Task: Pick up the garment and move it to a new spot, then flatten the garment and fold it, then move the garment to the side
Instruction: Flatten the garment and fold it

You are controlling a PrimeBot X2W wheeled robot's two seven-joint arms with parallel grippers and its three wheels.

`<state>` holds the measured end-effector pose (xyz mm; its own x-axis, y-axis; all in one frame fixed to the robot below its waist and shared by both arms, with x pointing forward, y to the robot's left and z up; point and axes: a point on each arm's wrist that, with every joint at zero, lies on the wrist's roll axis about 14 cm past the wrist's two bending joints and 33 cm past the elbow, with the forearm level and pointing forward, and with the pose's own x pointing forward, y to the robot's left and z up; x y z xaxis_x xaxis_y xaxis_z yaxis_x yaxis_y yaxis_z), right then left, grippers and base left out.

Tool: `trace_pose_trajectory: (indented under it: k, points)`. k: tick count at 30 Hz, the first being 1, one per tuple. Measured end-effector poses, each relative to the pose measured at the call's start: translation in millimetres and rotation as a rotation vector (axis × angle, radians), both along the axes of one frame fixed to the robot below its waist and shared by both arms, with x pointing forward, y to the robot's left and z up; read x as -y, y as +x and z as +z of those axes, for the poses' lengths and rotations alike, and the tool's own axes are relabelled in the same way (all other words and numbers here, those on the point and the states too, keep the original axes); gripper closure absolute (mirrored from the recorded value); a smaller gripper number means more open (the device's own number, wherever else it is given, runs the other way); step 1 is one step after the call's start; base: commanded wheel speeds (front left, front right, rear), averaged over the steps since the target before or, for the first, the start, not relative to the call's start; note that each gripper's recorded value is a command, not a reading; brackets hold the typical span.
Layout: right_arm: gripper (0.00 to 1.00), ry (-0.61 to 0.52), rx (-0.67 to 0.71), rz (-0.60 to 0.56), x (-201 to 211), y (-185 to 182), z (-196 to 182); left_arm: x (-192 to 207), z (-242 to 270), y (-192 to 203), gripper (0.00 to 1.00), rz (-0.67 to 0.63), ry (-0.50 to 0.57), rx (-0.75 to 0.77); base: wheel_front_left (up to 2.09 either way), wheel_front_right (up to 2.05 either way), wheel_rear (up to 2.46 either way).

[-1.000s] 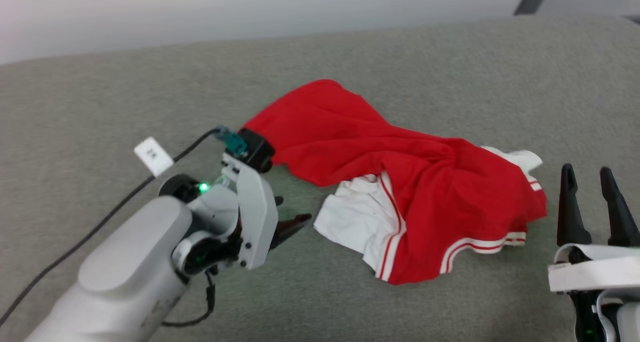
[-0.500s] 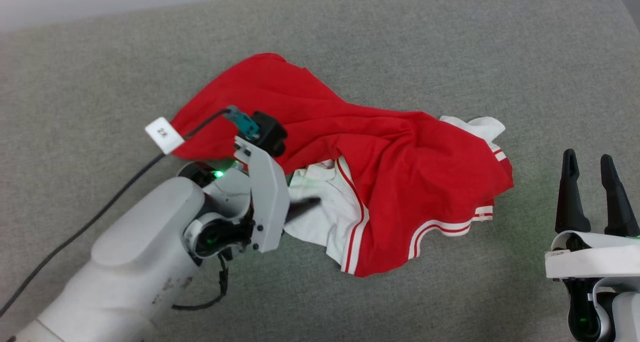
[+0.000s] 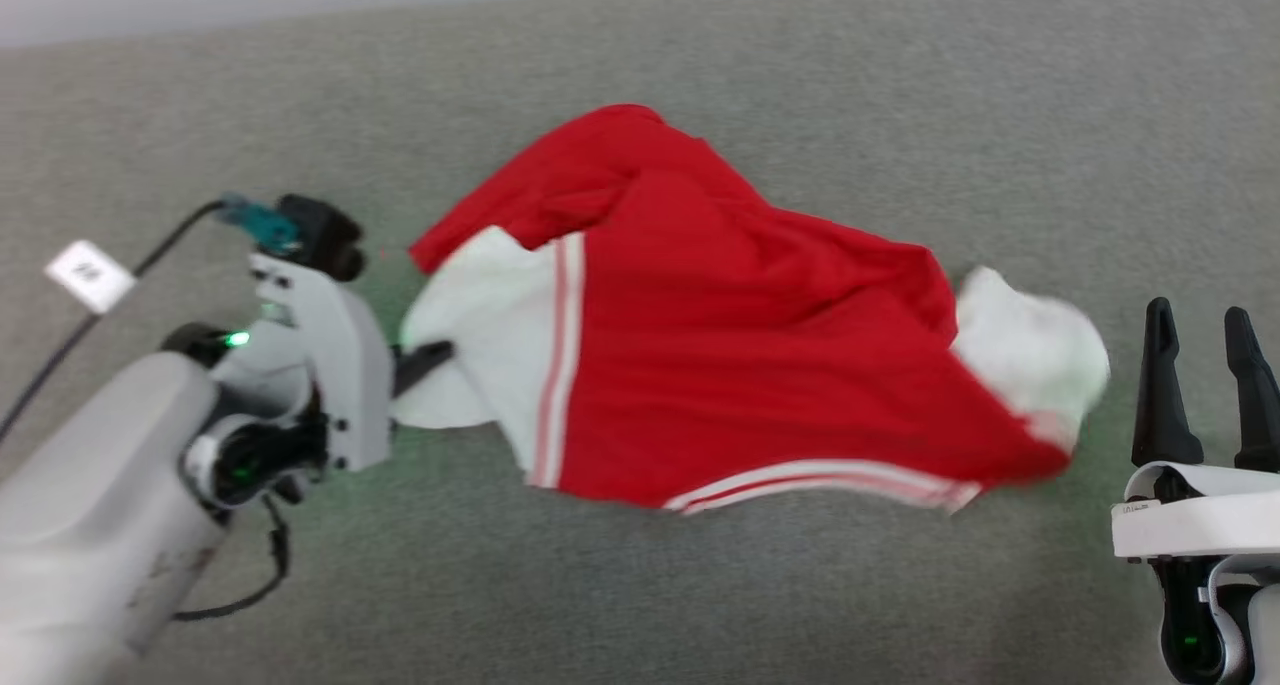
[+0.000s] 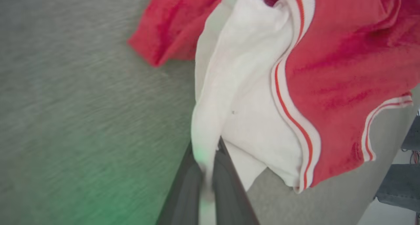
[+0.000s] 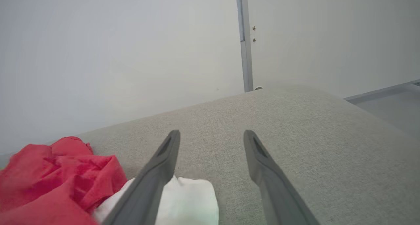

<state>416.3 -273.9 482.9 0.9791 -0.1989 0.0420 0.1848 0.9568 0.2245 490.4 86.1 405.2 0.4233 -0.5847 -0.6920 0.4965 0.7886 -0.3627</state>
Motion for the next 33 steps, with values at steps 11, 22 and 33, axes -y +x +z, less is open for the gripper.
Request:
trace_pose_trajectory:
  k: [11,22,33]
  points:
    - [0.00,-0.013,0.004,0.094,-24,18,-1,-77,-8,-13,1.00,0.197,0.141,-0.010,0.00,0.00,0.00]
    - [0.00,-0.088,0.014,0.152,-26,16,12,-87,-5,-14,0.00,0.280,0.120,0.079,0.00,0.00,0.00]
    - [0.00,-0.295,-0.065,0.437,-57,4,10,-104,43,-17,0.00,0.420,0.034,0.438,0.00,0.00,0.00]
